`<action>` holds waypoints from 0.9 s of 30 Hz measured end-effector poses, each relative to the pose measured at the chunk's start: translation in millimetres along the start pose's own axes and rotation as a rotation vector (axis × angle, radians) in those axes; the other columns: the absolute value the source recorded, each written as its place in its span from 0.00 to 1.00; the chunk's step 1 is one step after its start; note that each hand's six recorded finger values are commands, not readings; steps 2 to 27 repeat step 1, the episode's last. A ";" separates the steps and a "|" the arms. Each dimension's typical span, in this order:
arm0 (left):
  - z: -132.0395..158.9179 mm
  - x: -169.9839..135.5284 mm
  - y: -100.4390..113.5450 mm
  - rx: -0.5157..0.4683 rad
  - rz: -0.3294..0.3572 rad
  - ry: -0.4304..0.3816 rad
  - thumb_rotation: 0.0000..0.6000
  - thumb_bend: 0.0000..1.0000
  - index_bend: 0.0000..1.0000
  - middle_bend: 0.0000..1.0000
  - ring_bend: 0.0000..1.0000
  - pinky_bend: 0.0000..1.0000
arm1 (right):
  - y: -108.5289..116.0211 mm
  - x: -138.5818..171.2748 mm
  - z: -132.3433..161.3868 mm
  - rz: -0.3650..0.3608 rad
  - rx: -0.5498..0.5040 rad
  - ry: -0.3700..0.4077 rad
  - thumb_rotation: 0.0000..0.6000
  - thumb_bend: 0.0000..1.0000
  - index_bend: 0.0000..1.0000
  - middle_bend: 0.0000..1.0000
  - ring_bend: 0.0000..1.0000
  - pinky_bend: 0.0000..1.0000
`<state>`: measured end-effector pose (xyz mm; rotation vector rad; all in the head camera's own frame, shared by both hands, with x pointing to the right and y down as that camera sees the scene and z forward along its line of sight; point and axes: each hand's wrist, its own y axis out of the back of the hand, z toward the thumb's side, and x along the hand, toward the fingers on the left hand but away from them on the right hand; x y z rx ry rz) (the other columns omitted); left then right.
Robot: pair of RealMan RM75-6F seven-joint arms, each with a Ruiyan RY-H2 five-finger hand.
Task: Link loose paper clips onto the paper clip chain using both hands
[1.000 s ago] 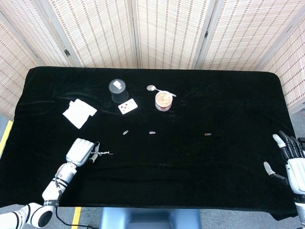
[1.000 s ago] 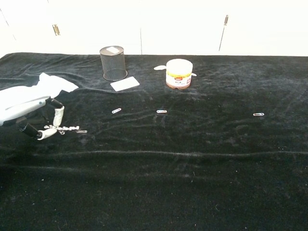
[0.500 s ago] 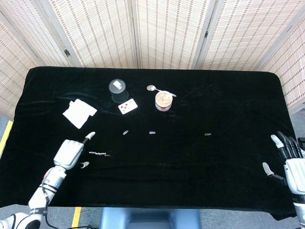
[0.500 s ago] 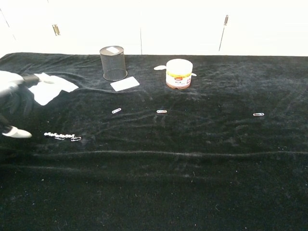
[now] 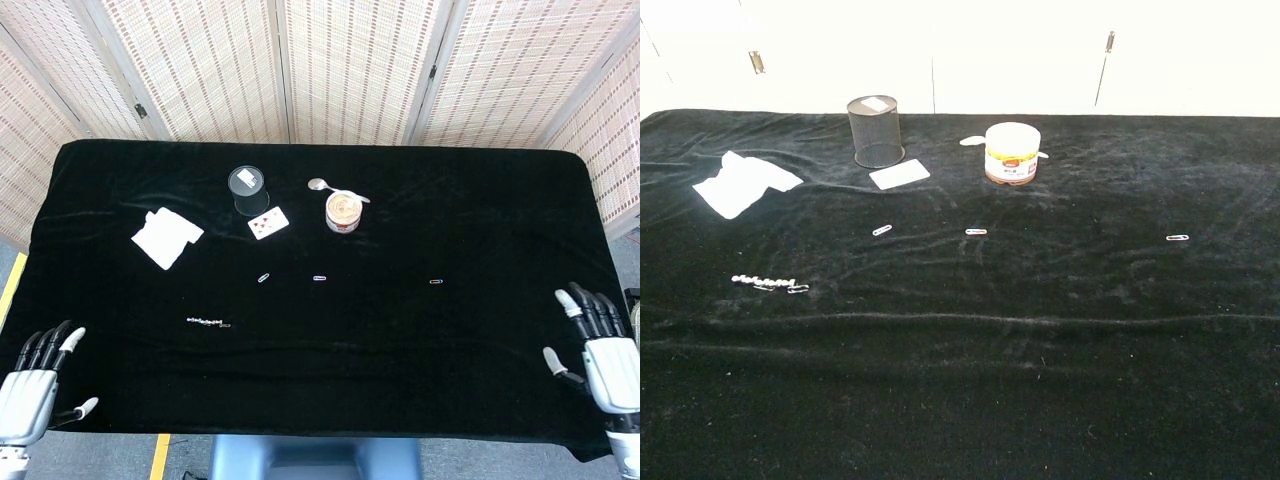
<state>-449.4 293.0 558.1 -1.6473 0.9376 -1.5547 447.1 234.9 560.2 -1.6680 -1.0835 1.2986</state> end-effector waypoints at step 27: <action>0.0 -2.1 -1.3 0.015 -0.001 -0.002 1.00 0.13 0.00 0.00 0.00 0.00 | -0.9 0.8 1.7 0.006 0.000 0.007 1.00 0.36 0.00 0.00 0.00 0.00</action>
